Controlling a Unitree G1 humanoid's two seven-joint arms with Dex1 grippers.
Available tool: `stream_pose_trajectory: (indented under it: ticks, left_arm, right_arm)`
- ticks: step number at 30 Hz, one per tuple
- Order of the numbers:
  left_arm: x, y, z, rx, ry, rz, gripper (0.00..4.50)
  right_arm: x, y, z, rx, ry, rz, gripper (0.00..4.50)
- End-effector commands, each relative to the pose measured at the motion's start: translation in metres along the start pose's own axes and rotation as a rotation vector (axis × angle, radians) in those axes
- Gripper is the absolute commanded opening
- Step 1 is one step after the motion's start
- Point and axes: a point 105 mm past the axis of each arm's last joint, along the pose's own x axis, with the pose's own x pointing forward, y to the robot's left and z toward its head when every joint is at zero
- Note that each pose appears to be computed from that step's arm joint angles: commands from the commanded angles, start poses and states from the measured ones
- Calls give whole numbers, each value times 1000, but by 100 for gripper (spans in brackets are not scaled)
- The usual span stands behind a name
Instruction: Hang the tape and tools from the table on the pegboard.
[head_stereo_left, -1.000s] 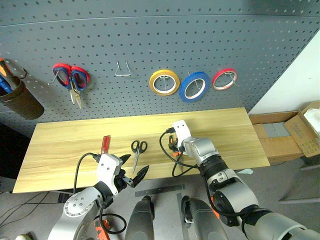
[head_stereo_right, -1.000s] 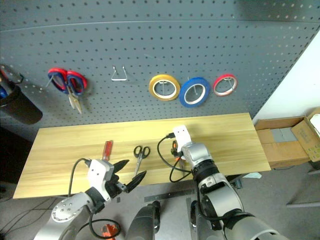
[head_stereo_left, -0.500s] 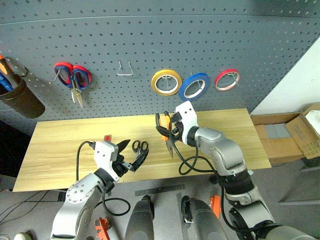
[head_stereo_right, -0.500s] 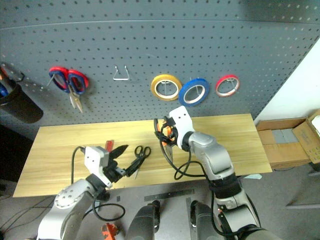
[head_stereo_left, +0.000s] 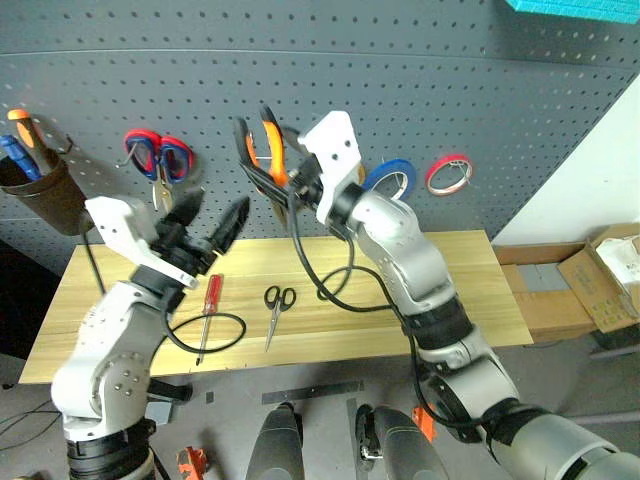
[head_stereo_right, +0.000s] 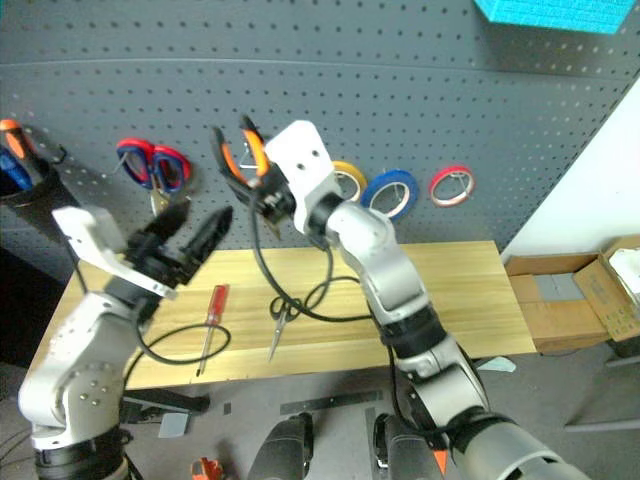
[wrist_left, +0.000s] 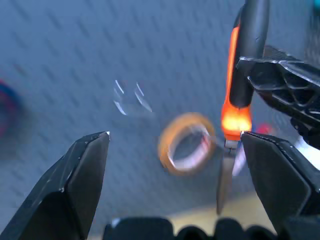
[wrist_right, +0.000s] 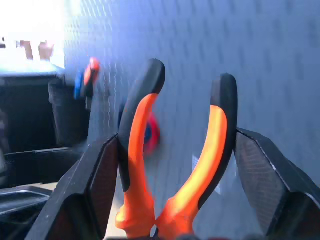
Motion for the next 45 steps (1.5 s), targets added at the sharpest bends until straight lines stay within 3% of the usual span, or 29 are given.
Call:
stream_pose_trajectory:
  ticks: [1,6,10,13,22,28,41,45]
  left_arm:
    - [-8,9,3,36,9,27,450]
    - [-18,19,-12,65,82,66,450]
    - [-26,15,-39,82,169,42,450]
    - [-25,10,-46,101,180,16,450]
    - [1,9,-22,173,48,-8,450]
    - [12,11,-16,183,38,-17,450]
    - [22,3,-21,146,87,-80,450]
    - [20,2,-23,140,110,-92,450]
  right_arm:
    - [19,-5,38,-105,-184,-36,302]
    - [42,-4,62,-178,-289,-58,302]
    - [57,-6,79,-215,-351,-87,302]
    - [61,-8,83,-233,-373,-109,302]
    - [62,-21,55,-259,-307,-192,302]
    - [57,-33,32,-276,-223,-236,302]
    - [53,-62,61,-315,-274,-304,302]
    - [49,-70,55,-316,-249,-333,302]
